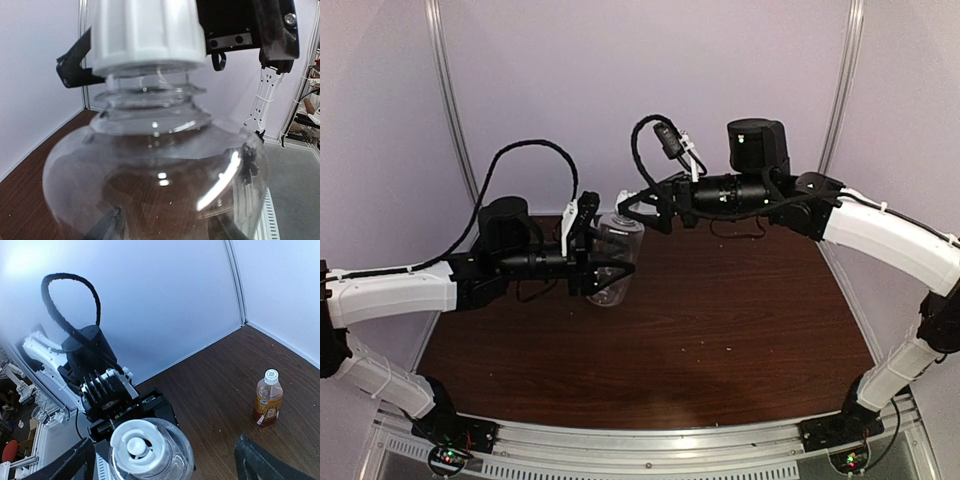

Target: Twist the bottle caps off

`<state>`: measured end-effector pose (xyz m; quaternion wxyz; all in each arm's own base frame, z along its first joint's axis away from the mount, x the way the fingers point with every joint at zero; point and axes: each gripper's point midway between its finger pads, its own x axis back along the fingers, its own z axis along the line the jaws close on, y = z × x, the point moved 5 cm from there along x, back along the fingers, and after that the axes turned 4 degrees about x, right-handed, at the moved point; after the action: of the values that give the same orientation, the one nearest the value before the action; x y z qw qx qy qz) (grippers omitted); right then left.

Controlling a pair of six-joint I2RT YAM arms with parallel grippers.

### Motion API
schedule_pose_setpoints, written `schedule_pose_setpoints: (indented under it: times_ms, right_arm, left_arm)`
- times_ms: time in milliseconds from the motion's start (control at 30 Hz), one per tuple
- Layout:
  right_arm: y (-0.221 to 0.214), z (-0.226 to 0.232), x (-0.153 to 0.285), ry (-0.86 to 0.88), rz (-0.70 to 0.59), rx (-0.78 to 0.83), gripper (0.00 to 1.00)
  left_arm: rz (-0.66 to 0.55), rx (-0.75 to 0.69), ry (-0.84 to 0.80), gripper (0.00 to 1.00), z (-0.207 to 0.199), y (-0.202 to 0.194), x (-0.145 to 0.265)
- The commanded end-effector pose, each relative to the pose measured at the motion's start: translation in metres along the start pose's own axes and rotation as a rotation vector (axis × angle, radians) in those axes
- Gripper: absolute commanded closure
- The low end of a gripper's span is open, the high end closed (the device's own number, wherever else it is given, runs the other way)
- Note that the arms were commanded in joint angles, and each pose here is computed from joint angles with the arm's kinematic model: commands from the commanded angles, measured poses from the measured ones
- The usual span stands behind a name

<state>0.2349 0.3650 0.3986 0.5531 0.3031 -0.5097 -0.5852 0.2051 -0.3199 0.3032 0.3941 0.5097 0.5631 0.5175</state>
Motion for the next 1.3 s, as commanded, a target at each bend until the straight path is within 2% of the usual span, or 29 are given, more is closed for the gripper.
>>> schedule_pose_setpoints:
  times_ms: [0,133,267,433,600,833,1133,1267]
  right_arm:
    - [0.023,0.003,0.007,-0.117,-0.128,-0.033,0.02]
    - [0.026,0.002,0.000,-0.157,-0.124,-0.039,0.06]
    - [0.022,-0.004,-0.007,-0.186,-0.102,-0.062,0.15]
    - [0.019,-0.003,-0.012,-0.158,-0.104,-0.067,0.31]
    - [0.015,-0.001,-0.018,-0.131,-0.091,-0.070,0.37]
    - [0.013,0.001,-0.019,-0.116,-0.085,-0.070,0.60]
    - [0.010,0.006,-0.014,-0.090,-0.072,0.010,0.99]
    - [0.011,0.014,-0.008,-0.042,-0.030,0.120,1.00]
  left_arm:
    - [-0.041,-0.040,0.051,0.69,0.006,0.019,0.000]
    - [-0.034,-0.030,0.065,0.69,0.009,0.018,-0.001]
    - [-0.033,-0.032,0.086,0.69,0.010,0.019,0.000]
    - [-0.029,-0.038,0.101,0.69,0.011,0.020,0.001]
    - [-0.018,-0.045,0.119,0.68,0.013,0.020,0.002]
    - [-0.015,-0.052,0.132,0.69,0.014,0.020,0.003]
    - [-0.036,-0.052,0.100,0.70,0.009,0.024,0.005]
    - [-0.049,-0.066,0.011,0.70,-0.003,0.026,0.004]
